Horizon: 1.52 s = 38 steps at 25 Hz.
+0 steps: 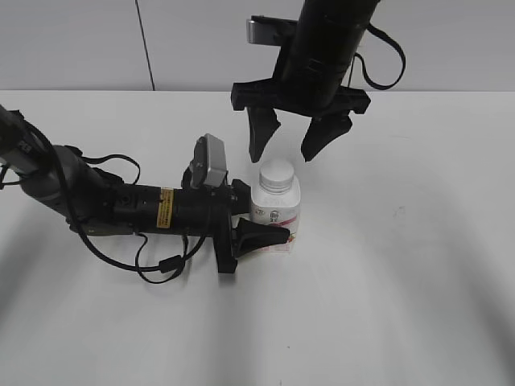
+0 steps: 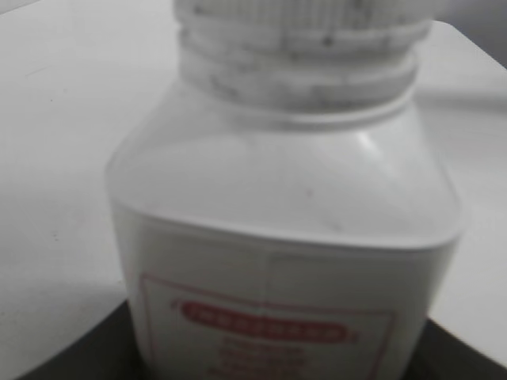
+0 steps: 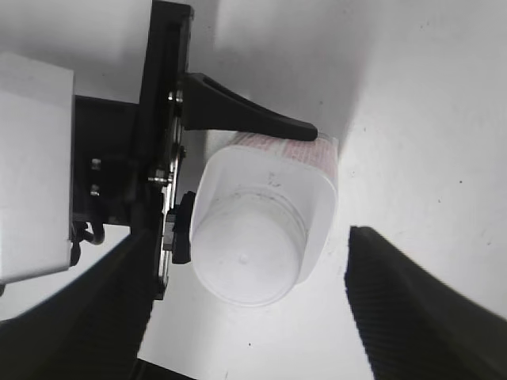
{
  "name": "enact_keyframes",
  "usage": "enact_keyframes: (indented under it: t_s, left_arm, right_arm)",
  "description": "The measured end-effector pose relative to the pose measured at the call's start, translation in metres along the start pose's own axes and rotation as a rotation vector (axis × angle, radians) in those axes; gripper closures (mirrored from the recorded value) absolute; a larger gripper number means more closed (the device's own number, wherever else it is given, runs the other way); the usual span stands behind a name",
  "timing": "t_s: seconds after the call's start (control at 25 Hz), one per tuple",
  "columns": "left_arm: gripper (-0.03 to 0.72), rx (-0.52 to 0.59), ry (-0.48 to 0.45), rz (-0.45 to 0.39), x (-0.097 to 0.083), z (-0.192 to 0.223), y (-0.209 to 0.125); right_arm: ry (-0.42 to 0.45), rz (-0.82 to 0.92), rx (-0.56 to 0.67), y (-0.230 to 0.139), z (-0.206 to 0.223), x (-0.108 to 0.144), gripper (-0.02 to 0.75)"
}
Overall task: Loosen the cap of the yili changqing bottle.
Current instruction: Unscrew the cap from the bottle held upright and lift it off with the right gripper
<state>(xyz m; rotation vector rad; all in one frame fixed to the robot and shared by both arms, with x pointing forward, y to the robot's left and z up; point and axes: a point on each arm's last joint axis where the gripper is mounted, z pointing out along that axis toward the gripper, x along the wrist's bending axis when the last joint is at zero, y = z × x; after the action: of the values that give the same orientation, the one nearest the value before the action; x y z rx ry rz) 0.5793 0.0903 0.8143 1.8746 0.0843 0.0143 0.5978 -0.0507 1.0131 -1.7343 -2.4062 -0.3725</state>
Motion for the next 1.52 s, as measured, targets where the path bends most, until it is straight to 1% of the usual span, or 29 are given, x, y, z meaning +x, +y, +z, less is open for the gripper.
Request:
enact_keyframes:
  t_s: [0.36, 1.24, 1.36, 1.52]
  left_arm:
    - [0.303, 0.000, 0.000, 0.000, 0.000, 0.000, 0.000]
    - [0.303, 0.003, 0.002, 0.000, 0.000, 0.000, 0.000]
    - [0.303, 0.003, 0.002, 0.000, 0.000, 0.000, 0.000]
    - [0.303, 0.003, 0.002, 0.000, 0.000, 0.000, 0.000]
  right_arm:
    - [0.000, 0.034, 0.003, 0.000, 0.001, 0.000, 0.151]
    - [0.000, 0.055, 0.058, 0.002, 0.025, -0.004, 0.152]
    - [0.001, 0.055, 0.058, 0.002, 0.025, -0.004, 0.174]
    - [0.003, 0.055, 0.058, 0.002, 0.025, -0.004, 0.231]
